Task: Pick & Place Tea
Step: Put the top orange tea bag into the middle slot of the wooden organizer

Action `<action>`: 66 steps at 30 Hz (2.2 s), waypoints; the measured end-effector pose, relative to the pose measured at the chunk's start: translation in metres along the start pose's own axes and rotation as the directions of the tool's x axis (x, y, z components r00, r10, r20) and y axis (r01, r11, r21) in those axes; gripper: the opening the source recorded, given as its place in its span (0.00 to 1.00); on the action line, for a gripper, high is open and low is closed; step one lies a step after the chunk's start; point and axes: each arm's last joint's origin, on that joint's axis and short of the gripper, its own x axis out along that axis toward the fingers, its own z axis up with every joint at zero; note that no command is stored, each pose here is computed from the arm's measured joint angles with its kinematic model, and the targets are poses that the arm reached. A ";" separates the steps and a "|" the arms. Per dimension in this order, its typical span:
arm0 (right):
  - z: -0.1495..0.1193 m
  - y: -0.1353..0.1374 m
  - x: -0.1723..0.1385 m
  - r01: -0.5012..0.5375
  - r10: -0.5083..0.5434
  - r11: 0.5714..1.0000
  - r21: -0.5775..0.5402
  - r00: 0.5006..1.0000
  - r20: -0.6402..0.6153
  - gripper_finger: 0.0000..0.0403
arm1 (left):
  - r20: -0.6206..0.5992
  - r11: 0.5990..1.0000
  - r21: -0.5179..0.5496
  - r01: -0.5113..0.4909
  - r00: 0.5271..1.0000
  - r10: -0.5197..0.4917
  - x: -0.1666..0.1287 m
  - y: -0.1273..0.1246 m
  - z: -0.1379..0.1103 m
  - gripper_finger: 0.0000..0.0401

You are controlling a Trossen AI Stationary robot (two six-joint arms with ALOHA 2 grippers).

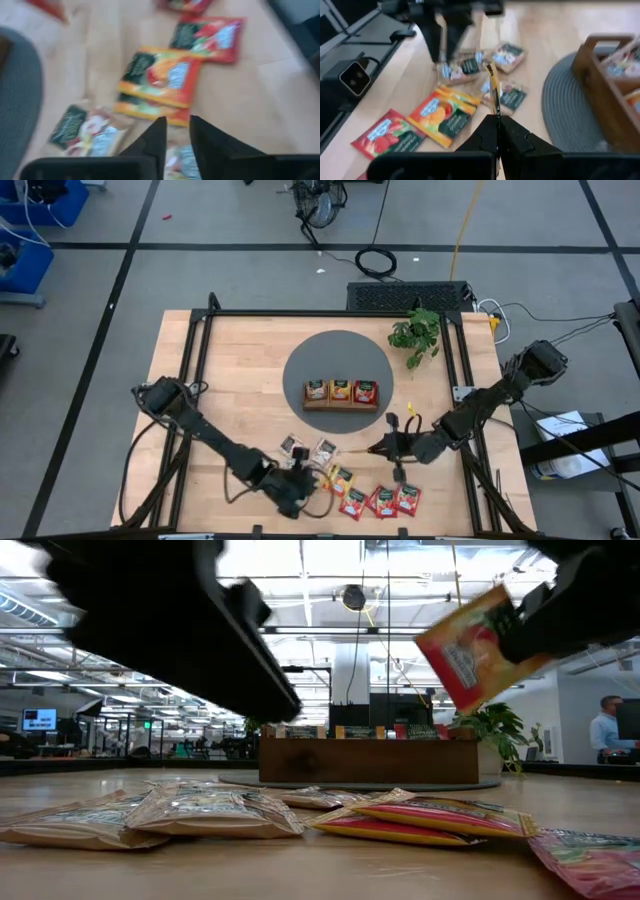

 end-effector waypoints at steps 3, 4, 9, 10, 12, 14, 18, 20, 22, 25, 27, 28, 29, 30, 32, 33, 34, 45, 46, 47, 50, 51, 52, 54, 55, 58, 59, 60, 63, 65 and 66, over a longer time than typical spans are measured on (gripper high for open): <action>0.005 -0.014 0.001 -0.022 0.024 0.999 0.038 0.998 -0.065 0.00 | 0.061 1.000 -0.003 0.017 0.998 -0.017 -0.014 -0.004 -0.009 0.10; 0.008 -0.019 0.001 -0.015 0.019 0.999 0.046 0.996 -0.090 0.00 | 0.085 1.000 -0.005 0.015 0.996 -0.015 -0.022 -0.004 -0.012 0.06; 0.036 -0.045 0.005 0.067 -0.053 0.997 0.042 0.964 -0.261 0.00 | 0.224 0.999 -0.049 0.016 0.975 -0.004 -0.056 0.000 -0.032 0.03; 0.044 -0.049 0.007 0.077 -0.064 0.996 0.034 0.956 -0.285 0.00 | 0.242 0.998 -0.055 0.028 0.970 -0.014 -0.060 0.001 -0.037 0.04; 0.063 -0.058 0.010 0.080 -0.068 0.996 0.026 0.944 -0.324 0.00 | 0.267 0.997 -0.068 0.046 0.963 -0.027 -0.064 0.003 -0.051 0.05; 0.084 -0.069 0.013 0.084 -0.066 0.996 0.032 0.928 -0.368 0.00 | 0.290 0.994 -0.090 0.065 0.956 -0.037 -0.064 0.005 -0.063 0.06; 0.121 -0.089 0.025 0.133 -0.103 0.991 0.029 0.875 -0.473 0.00 | 0.292 0.992 -0.097 0.075 0.955 -0.044 -0.064 0.009 -0.078 0.06; 0.139 -0.098 0.036 0.154 -0.128 0.988 0.004 0.839 -0.529 0.00 | 0.277 0.993 -0.096 0.069 0.960 -0.040 -0.064 0.011 -0.082 0.06; 0.152 -0.107 0.049 0.171 -0.150 0.985 -0.024 0.779 -0.609 0.00 | 0.275 0.993 -0.092 0.068 0.961 -0.041 -0.063 0.011 -0.083 0.06; 0.165 -0.123 0.070 0.167 -0.142 0.985 -0.037 0.678 -0.721 0.00 | 0.279 0.993 -0.092 0.069 0.960 -0.041 -0.063 0.012 -0.082 0.06; 0.168 -0.133 0.084 0.159 -0.130 0.986 -0.040 0.610 -0.782 0.00 | 0.276 0.994 -0.086 0.067 0.960 -0.041 -0.063 0.012 -0.083 0.06; 0.167 -0.138 0.090 0.158 -0.131 0.986 -0.047 0.575 -0.807 0.00 | 0.280 0.995 -0.079 0.066 0.959 -0.041 -0.063 0.012 -0.082 0.06; 0.165 -0.142 0.096 0.157 -0.130 0.986 -0.052 0.544 -0.829 0.00 | 0.283 0.995 -0.072 0.066 0.958 -0.043 -0.064 0.012 -0.082 0.06; 0.163 -0.145 0.101 0.156 -0.128 0.986 -0.054 0.517 -0.846 0.00 | 0.284 0.995 -0.072 0.066 0.958 -0.043 -0.064 0.011 -0.082 0.06; 0.157 -0.151 0.110 0.154 -0.126 0.986 -0.058 0.484 -0.866 0.00 | 0.284 0.995 -0.073 0.066 0.958 -0.043 -0.064 0.011 -0.082 0.06; 0.154 -0.154 0.112 0.151 -0.125 0.987 -0.059 0.478 -0.869 0.00 | 0.284 0.995 -0.073 0.067 0.958 -0.043 -0.064 0.011 -0.082 0.06; 0.153 -0.157 0.115 0.150 -0.126 0.987 -0.060 0.480 -0.868 0.00 | 0.284 0.995 -0.073 0.067 0.958 -0.043 -0.064 0.011 -0.082 0.06; 0.152 -0.167 0.123 0.161 -0.134 0.985 -0.054 0.541 -0.830 0.00 | 0.284 0.995 -0.073 0.067 0.958 -0.044 -0.064 0.011 -0.082 0.06; 0.152 -0.167 0.123 0.161 -0.134 0.985 -0.053 0.544 -0.829 0.00 | 0.284 0.995 -0.073 0.067 0.958 -0.044 -0.064 0.011 -0.082 0.06; 0.152 -0.167 0.124 0.163 -0.134 0.985 -0.052 0.549 -0.825 0.00 | 0.284 0.995 -0.073 0.067 0.958 -0.044 -0.064 0.011 -0.082 0.06; 0.153 -0.167 0.125 0.180 -0.137 0.983 -0.040 0.565 -0.814 0.00 | 0.284 0.995 -0.073 0.067 0.958 -0.044 -0.064 0.011 -0.082 0.06; 0.153 -0.167 0.126 0.185 -0.137 0.982 -0.037 0.568 -0.811 0.00 | 0.284 0.995 -0.073 0.068 0.958 -0.044 -0.064 0.011 -0.082 0.06; 0.154 -0.167 0.126 0.192 -0.138 0.981 -0.032 0.572 -0.808 0.00 | 0.284 0.995 -0.073 0.068 0.958 -0.044 -0.064 0.011 -0.082 0.06; 0.154 -0.165 0.128 0.197 -0.138 0.980 -0.026 0.583 -0.800 0.00 | 0.284 0.995 -0.076 0.069 0.958 -0.045 -0.064 0.011 -0.082 0.06; 0.153 -0.164 0.129 0.194 -0.139 0.981 -0.027 0.589 -0.796 0.00 | 0.284 0.994 -0.081 0.071 0.958 -0.045 -0.064 0.011 -0.082 0.06; 0.149 -0.162 0.132 0.200 -0.137 0.980 -0.019 0.597 -0.790 0.00 | 0.283 0.993 -0.091 0.077 0.958 -0.049 -0.064 0.010 -0.082 0.06; 0.147 -0.162 0.133 0.208 -0.136 0.978 -0.012 0.595 -0.792 0.00 | 0.284 0.993 -0.090 0.080 0.958 -0.052 -0.065 0.009 -0.082 0.06; 0.144 -0.162 0.134 0.214 -0.137 0.977 -0.009 0.594 -0.793 0.00 | 0.284 0.993 -0.088 0.083 0.957 -0.055 -0.065 0.008 -0.083 0.06; 0.132 -0.163 0.137 0.224 -0.137 0.975 -0.002 0.586 -0.798 0.00 | 0.284 0.993 -0.080 0.091 0.957 -0.065 -0.066 0.005 -0.084 0.06; 0.124 -0.164 0.139 0.225 -0.137 0.974 -0.004 0.580 -0.803 0.00 | 0.285 0.993 -0.076 0.095 0.956 -0.070 -0.067 0.004 -0.084 0.06; 0.121 -0.164 0.140 0.225 -0.138 0.974 -0.004 0.582 -0.801 0.00 | 0.285 0.993 -0.075 0.096 0.956 -0.071 -0.067 0.004 -0.084 0.06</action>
